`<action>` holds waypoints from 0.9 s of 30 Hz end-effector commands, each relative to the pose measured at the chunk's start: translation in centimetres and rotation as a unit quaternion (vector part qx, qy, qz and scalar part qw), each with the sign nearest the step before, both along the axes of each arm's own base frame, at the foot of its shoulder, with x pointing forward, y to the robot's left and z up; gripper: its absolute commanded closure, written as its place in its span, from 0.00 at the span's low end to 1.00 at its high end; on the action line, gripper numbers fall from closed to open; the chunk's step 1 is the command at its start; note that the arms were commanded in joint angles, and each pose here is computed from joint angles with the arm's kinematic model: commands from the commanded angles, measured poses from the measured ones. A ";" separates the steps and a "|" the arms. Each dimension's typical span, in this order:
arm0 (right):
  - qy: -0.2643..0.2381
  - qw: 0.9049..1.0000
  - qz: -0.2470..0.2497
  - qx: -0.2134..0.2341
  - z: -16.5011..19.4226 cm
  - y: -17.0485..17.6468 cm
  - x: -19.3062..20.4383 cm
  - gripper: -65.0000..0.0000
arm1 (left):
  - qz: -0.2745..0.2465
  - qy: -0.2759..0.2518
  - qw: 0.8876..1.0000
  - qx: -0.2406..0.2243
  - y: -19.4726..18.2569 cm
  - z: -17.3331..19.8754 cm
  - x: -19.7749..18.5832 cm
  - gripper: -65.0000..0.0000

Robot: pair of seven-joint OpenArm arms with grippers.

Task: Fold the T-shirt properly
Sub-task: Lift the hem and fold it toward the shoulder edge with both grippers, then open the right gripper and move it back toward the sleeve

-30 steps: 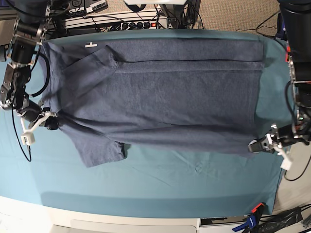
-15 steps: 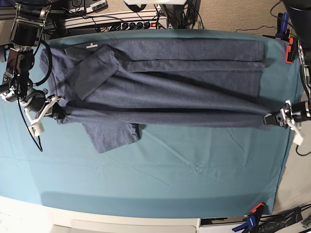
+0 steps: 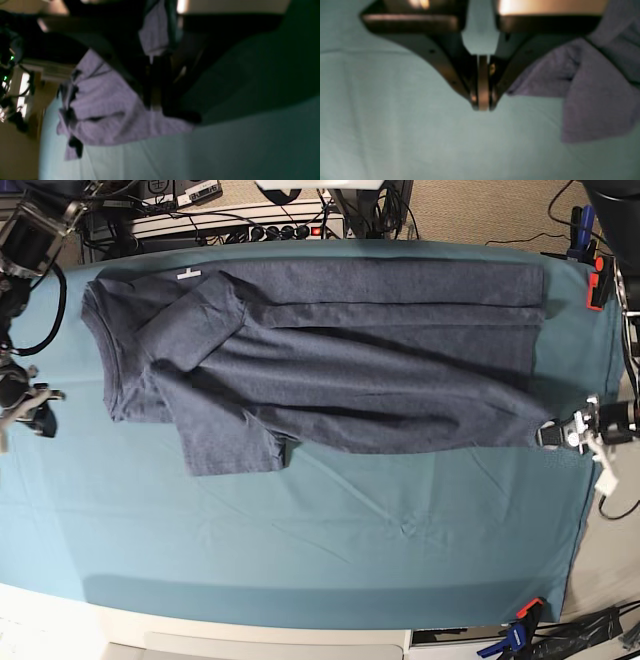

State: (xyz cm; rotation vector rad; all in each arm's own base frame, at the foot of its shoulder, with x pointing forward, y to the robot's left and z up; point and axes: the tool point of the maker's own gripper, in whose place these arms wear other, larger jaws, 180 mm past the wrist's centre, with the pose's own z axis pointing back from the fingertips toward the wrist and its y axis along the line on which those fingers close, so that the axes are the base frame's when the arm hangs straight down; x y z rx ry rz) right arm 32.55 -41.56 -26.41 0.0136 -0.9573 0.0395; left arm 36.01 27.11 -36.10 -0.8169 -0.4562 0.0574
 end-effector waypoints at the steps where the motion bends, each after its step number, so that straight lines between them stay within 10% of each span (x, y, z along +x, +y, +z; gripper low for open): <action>1: -0.044 0.998 -0.008 -0.037 4.9 -2.4 0.6 1.00 | -0.018 -0.027 0.999 0.013 0.7 2.3 0.8 1.00; 10: -0.039 0.998 -0.002 -0.040 6.0 -2.8 0.3 1.00 | -0.112 -0.108 0.980 0.123 2.3 9.1 1.0 1.00; 27: -0.031 0.999 0.006 -0.002 3.9 -0.9 0.5 0.94 | -0.105 -0.111 0.981 0.121 2.6 9.1 1.1 1.00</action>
